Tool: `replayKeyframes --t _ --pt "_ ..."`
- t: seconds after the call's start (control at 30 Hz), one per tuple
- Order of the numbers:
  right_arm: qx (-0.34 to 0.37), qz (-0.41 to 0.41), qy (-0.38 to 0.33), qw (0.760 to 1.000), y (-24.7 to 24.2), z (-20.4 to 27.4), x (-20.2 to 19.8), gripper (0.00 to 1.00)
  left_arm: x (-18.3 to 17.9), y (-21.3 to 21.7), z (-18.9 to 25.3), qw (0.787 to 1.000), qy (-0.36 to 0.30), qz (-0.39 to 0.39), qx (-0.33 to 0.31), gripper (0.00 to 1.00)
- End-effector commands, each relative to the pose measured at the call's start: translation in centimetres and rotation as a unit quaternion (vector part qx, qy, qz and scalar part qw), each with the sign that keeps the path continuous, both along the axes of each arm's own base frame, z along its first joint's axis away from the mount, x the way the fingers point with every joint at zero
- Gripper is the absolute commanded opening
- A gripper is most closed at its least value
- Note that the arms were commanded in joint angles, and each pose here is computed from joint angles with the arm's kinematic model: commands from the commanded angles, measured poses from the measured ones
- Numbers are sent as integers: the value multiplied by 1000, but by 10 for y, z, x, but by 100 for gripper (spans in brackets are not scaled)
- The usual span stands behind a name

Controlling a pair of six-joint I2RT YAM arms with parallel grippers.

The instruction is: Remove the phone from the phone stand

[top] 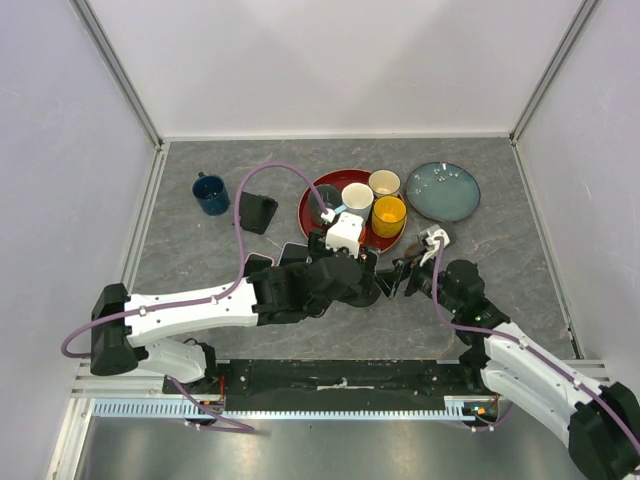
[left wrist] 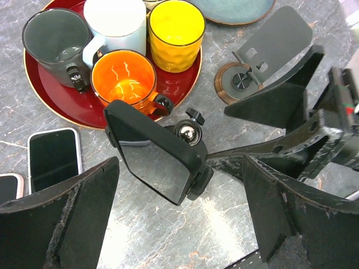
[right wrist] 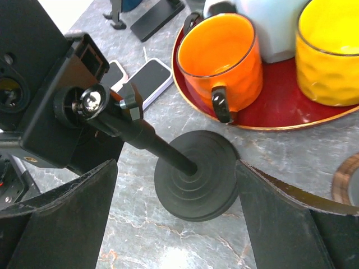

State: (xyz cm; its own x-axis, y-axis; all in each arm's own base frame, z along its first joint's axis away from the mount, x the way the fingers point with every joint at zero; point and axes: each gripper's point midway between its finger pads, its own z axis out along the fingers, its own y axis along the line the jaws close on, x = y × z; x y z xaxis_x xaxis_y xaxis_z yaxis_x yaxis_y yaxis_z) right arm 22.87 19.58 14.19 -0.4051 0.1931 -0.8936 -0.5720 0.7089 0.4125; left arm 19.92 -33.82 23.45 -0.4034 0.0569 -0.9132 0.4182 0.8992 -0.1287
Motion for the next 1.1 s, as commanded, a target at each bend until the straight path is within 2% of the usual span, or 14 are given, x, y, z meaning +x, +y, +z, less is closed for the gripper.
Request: replayKeyframes --t 0.0,0.17,0.3,0.6,0.83,1.03,1.07 --pt "34 70 -19 997 23 13 -8 90 10 -7 32 998 -34 25 -37 95" --pt "46 94 -8 994 34 6 -7 84 9 -9 29 999 -32 19 -35 91" --pt "63 102 -38 992 40 15 0 82 9 -8 28 999 -31 20 -32 91" --pt "79 147 -61 984 58 10 2 75 6 -9 29 999 -23 11 -35 91" --pt "66 167 -61 982 72 -1 3 70 5 -6 30 999 -22 14 -36 91" --pt "57 152 -70 984 74 -5 5 53 5 -1 29 999 -22 18 -34 91" --pt "57 148 -73 985 75 -5 5 45 6 1 29 999 -23 22 -33 91"
